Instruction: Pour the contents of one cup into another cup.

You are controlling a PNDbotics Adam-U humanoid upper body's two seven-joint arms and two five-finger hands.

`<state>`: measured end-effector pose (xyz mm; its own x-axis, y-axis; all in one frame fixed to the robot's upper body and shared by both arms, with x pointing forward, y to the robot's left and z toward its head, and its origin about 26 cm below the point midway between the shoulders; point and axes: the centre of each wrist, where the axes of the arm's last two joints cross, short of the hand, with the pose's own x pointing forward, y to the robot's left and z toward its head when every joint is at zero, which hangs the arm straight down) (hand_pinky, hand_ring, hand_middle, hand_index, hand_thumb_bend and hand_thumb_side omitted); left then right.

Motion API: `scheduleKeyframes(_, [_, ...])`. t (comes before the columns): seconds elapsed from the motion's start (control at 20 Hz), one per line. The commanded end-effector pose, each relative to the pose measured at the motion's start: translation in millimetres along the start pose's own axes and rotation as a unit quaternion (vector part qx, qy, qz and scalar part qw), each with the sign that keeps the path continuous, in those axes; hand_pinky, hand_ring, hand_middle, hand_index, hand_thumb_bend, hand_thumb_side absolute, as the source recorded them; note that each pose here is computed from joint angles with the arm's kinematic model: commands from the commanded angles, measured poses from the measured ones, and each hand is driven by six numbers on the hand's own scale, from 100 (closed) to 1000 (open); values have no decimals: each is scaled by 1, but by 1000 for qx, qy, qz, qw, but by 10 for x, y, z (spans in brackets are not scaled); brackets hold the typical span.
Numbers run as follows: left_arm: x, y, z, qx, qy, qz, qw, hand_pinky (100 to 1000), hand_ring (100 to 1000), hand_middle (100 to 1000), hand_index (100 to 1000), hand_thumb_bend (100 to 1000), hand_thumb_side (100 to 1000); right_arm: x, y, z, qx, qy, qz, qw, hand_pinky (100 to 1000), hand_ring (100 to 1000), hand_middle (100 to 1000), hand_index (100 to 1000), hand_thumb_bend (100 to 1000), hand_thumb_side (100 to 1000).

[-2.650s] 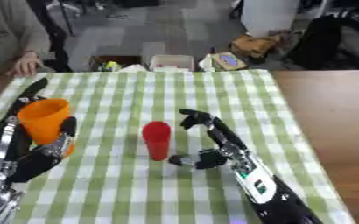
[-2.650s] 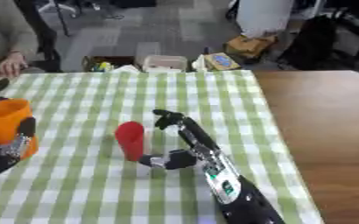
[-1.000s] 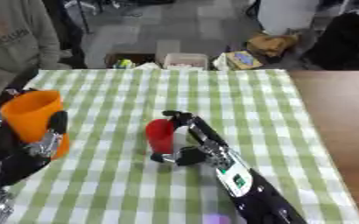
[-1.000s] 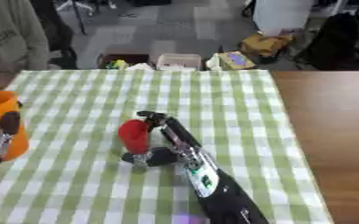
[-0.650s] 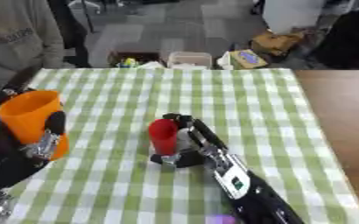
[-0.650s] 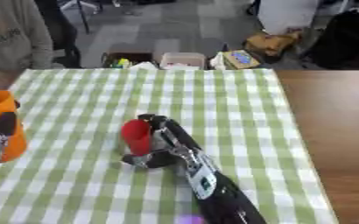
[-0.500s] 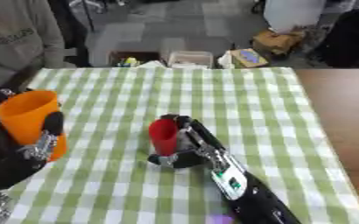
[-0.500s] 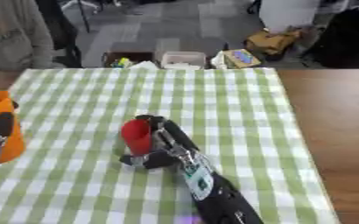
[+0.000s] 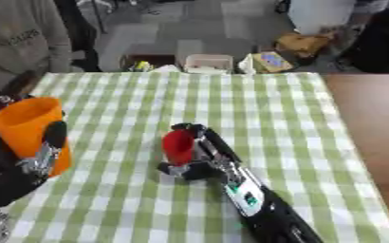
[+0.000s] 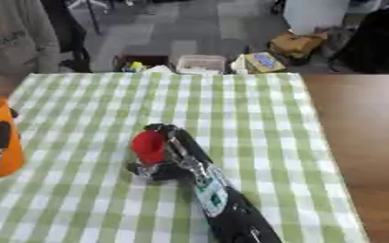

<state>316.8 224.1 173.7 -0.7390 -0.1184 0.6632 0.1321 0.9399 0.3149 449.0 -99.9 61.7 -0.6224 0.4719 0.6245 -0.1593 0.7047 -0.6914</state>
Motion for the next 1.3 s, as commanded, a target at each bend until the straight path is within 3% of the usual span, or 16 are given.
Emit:
scheduleKeyframes(0.05, [82, 20, -62, -5, -17, -1, 1000, 100, 228, 454, 952, 100, 367, 97, 11, -84, -14, -12, -1, 1000, 701, 500, 461, 806, 488, 386])
scheduleKeyframes(0.2, [84, 20, -60, -4, -17, -1, 1000, 100, 227, 453, 952, 100, 368, 107, 34, -82, -17, -12, -5, 1000, 639, 444, 416, 774, 303, 291])
scheduleKeyframes(0.3, [85, 21, -61, -3, -18, -1, 1000, 100, 226, 453, 951, 100, 368, 106, 54, -74, -17, -12, -8, 1000, 523, 352, 366, 742, 123, 151])
scheduleKeyframes(0.35, [87, 21, -61, -4, -18, -1, 1000, 100, 226, 453, 951, 100, 368, 102, 67, -66, -16, -11, -11, 1000, 477, 318, 343, 725, 100, 100])
scheduleKeyframes(0.6, [98, 24, -59, -9, -17, -4, 1000, 100, 225, 453, 951, 100, 366, 91, 100, -39, -12, -12, -28, 999, 352, 220, 289, 675, 100, 100])
scheduleKeyframes(0.95, [222, 108, -104, -41, -28, -32, 998, 100, 225, 453, 946, 100, 326, 222, 109, -102, 29, -62, -18, 997, 327, 200, 285, 676, 100, 100])
scheduleKeyframes(1.3, [452, 268, -200, -102, -57, -94, 989, 100, 224, 449, 936, 100, 247, 405, 177, -186, 112, -131, -6, 985, 327, 198, 281, 675, 100, 100])
